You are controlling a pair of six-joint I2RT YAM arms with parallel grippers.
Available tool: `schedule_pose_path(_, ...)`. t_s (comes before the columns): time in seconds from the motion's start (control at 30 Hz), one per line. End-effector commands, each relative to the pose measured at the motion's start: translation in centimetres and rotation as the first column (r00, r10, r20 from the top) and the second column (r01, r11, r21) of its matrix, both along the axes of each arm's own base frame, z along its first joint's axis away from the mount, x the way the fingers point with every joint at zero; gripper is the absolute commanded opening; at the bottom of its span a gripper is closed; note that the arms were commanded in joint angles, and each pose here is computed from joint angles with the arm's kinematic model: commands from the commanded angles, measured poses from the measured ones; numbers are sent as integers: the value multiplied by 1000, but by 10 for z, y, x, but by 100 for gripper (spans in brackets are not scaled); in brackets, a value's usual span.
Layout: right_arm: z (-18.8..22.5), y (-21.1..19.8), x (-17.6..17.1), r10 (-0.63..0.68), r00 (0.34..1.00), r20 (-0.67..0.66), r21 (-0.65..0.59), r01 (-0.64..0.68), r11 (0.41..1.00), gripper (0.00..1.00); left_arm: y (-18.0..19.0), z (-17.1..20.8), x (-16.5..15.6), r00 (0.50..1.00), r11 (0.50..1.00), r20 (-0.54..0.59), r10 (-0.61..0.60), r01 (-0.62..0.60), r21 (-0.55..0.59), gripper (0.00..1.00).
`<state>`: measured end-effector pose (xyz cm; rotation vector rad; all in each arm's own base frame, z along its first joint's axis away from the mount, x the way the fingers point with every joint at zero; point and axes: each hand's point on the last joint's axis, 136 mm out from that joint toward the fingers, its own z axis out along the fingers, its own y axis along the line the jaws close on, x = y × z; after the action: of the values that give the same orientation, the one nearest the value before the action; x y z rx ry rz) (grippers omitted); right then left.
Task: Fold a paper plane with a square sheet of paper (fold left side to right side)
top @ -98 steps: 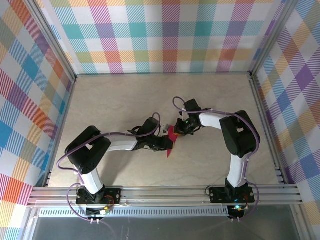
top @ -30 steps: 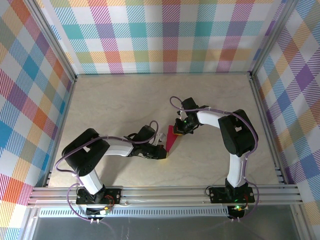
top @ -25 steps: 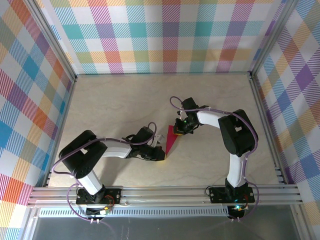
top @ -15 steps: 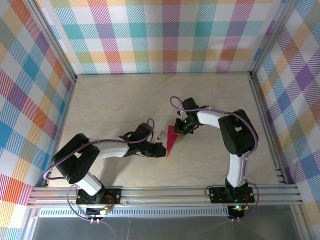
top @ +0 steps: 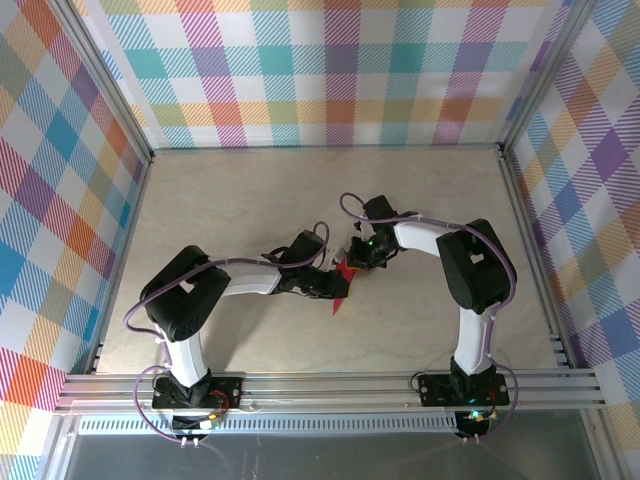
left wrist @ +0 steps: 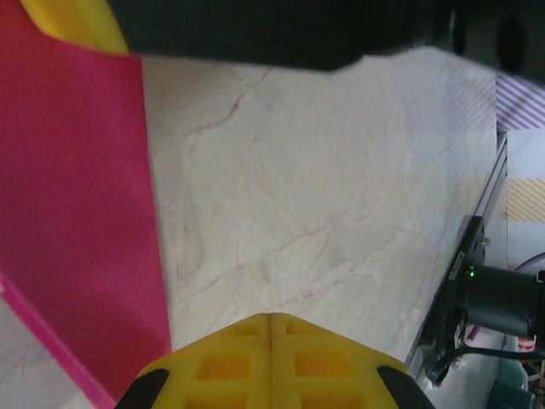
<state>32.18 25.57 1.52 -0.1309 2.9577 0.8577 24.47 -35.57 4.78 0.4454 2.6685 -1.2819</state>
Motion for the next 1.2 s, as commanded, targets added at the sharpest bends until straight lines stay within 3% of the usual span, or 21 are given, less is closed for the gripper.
schedule_pose_path(0.0,-41,-24,-29,-22,994,-108,-150,6,989,0,-7,1,4,1000,1000,14,-21,21,-6,0)
schedule_pose_path(0.4,-45,-28,-32,-17,993,-115,-182,-5,983,0,12,-32,13,999,991,20,36,-39,130,0)
schedule_pose_path(1.17,-41,-29,-29,-9,994,-111,-200,-14,980,0,36,-33,-19,1000,988,-6,17,-16,153,0)
